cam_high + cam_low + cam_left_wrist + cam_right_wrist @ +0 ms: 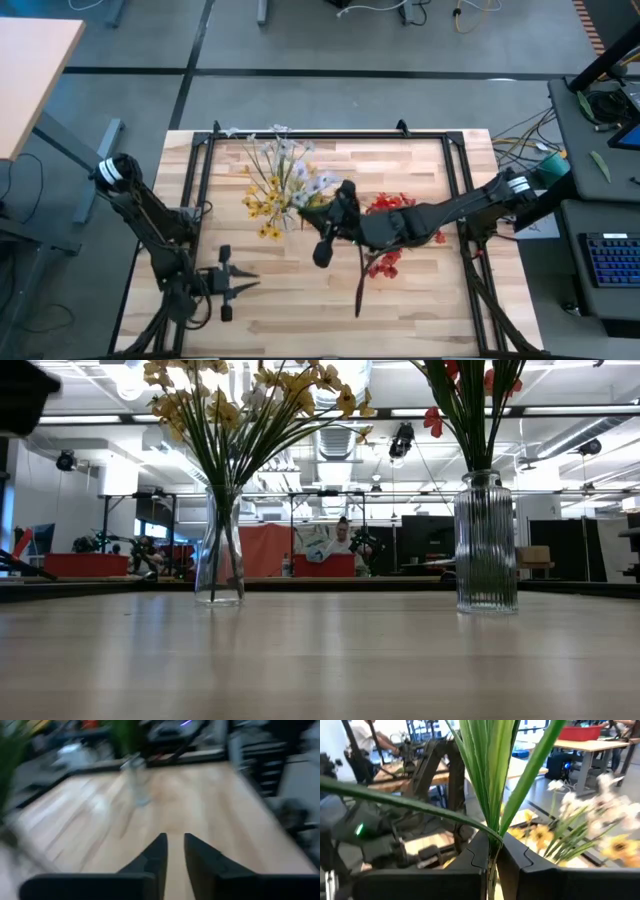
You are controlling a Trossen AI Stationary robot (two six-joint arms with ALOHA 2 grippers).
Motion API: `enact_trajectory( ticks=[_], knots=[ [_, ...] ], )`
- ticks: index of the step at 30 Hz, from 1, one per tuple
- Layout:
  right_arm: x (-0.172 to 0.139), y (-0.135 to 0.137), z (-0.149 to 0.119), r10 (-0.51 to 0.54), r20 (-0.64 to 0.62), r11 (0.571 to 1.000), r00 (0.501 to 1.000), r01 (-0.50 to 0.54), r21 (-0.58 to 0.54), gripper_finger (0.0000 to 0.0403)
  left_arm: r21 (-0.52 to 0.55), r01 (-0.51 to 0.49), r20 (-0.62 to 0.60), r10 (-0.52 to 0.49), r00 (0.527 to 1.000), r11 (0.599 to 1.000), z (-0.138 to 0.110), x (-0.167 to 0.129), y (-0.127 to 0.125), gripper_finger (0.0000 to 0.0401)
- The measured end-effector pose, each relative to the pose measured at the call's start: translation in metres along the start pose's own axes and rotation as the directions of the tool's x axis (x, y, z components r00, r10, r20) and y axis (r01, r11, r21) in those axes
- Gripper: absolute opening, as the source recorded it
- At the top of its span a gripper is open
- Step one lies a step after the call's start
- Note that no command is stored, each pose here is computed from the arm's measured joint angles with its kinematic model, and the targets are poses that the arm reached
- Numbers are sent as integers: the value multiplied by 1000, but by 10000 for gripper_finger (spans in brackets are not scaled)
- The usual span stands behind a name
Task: Sort flowers into vase by color
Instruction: Put the white flower into the left transparent vase
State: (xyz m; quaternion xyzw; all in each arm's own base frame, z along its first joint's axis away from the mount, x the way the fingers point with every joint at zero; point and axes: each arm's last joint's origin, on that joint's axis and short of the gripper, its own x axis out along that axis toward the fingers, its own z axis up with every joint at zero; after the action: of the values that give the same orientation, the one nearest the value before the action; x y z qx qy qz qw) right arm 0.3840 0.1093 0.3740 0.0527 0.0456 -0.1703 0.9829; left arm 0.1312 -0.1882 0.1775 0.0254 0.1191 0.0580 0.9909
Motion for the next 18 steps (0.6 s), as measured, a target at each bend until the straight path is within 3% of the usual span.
enact_trajectory(
  ticks=[4, 8, 12, 18],
  knots=[
    [7, 11, -14, 15, -8, 1000, 1000, -15, -12, 13, 92, 156, 81, -163, 983, 984, 0, 9, 6, 7],
    [15, 19, -25, 21, -1, 1000, 1000, -21, -10, 13, 80, 224, 167, -235, 958, 971, -12, 18, 32, 9],
    [21, 21, -33, 6, -6, 1000, 1000, -7, -20, 13, 25, 169, 188, -171, 967, 985, -25, 27, 59, 2],
    [34, 19, -51, -156, -7, 984, 988, 155, -88, 13, 35, 59, 164, -64, 984, 998, -30, 39, 77, 11]
  ],
)
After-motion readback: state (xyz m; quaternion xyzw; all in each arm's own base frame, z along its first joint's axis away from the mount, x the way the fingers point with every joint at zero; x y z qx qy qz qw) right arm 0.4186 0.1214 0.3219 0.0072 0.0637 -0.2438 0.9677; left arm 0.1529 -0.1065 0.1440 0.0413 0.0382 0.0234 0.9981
